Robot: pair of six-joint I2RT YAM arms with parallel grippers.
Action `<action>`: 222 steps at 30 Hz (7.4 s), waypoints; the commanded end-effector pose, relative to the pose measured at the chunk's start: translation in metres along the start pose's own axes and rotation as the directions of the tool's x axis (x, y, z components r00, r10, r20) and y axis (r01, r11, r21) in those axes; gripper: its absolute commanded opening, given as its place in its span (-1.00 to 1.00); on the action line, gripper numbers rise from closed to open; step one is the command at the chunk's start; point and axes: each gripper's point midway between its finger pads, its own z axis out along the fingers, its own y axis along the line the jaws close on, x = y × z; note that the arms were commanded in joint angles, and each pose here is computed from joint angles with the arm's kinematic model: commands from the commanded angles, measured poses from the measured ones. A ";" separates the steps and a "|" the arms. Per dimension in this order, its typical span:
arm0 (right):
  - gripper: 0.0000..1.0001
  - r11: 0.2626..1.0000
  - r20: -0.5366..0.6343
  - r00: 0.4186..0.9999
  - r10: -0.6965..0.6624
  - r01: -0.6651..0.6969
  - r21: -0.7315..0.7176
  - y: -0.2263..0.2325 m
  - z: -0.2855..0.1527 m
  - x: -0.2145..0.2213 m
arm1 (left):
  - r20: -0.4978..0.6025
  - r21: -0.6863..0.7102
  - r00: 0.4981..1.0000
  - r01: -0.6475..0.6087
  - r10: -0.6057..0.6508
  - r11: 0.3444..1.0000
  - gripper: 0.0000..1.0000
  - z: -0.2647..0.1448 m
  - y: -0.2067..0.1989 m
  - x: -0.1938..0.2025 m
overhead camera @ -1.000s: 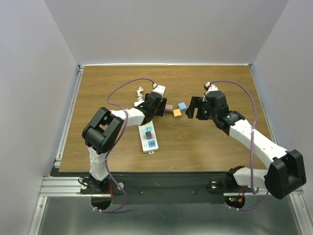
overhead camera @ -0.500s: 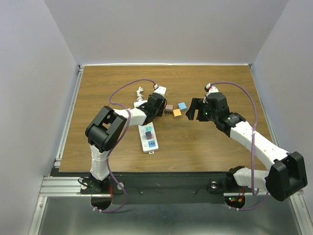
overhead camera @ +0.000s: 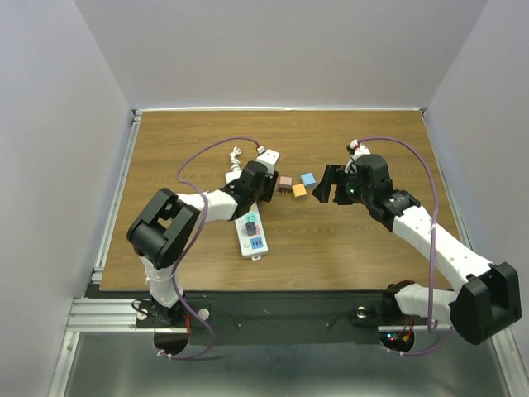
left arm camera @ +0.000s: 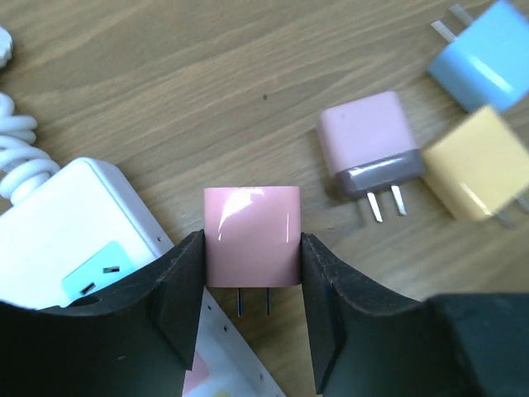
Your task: Insert the plug
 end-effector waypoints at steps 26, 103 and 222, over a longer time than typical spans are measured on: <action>0.62 0.894 -0.159 0.987 0.010 -0.080 -0.441 0.093 -0.015 -0.026 | 0.508 0.469 0.860 -0.322 0.047 0.822 -1.00 -0.165 -0.105 -0.103; -0.99 0.971 -0.137 0.963 -0.234 0.239 0.026 0.173 0.139 0.023 | 0.161 0.071 0.871 0.459 -0.465 0.885 0.56 -0.093 0.087 0.010; -0.99 0.887 -0.377 0.883 -0.278 0.387 0.253 0.157 0.112 0.151 | 0.094 0.087 0.884 0.451 -0.458 0.888 -0.05 -0.077 0.084 0.029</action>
